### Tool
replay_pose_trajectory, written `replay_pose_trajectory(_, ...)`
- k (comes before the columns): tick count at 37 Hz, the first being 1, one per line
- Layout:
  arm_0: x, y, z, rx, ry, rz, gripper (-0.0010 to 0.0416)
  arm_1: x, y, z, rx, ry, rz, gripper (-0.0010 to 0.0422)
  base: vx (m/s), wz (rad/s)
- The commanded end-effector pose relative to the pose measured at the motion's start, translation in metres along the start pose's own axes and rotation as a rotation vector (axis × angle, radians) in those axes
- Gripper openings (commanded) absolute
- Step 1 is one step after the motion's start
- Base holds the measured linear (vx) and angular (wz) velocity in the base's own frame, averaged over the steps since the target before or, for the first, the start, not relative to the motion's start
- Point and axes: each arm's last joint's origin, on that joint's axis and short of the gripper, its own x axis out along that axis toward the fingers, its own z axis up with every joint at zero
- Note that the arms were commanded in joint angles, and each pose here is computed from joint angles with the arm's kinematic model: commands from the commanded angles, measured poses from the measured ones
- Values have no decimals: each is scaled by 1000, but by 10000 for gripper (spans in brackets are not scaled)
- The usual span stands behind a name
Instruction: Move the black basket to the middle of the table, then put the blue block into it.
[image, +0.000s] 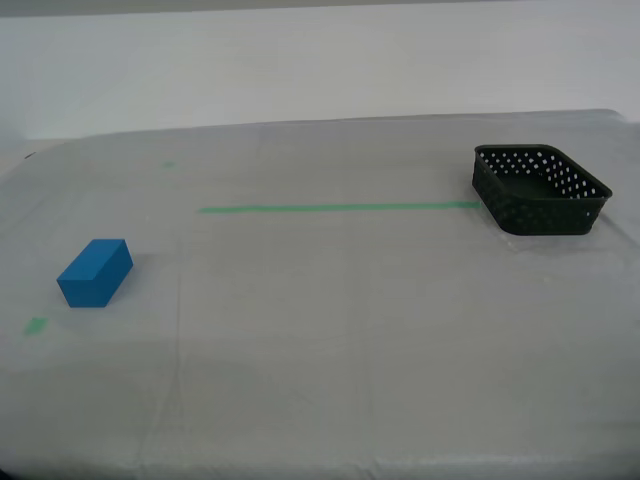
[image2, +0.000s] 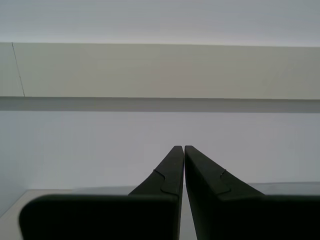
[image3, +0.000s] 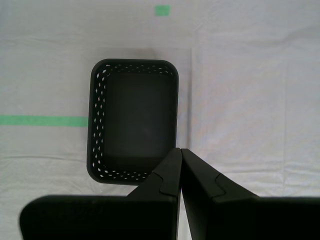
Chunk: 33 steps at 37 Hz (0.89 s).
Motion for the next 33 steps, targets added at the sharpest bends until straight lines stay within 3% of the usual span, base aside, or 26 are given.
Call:
replay_pose_trajectory(1, 1, 0, 3, -9, 3, -1, 0, 0, 0, 1, 2, -7, -2, 0, 0, 0)
replay_pose_trajectory(4, 1, -1, 5, -10, -3, -1, 0, 0, 0, 1, 2, -6, -2, 0, 0, 0)
replay_pose_trajectory(8, 1, -1, 9, -54, -39, -7, 0, 0, 0, 1, 2, -7, -2, 0, 0, 0)
replay_pose_trajectory(23, -1, -1, 9, -46, -45, -11, 9, 0, 0, 1, 2, -7, -2, 0, 0, 0)
replay_pose_trajectory(33, 0, -2, 8, -46, -37, -55, 126, 0, 0, 1, 2, -7, -2, 0, 0, 0)
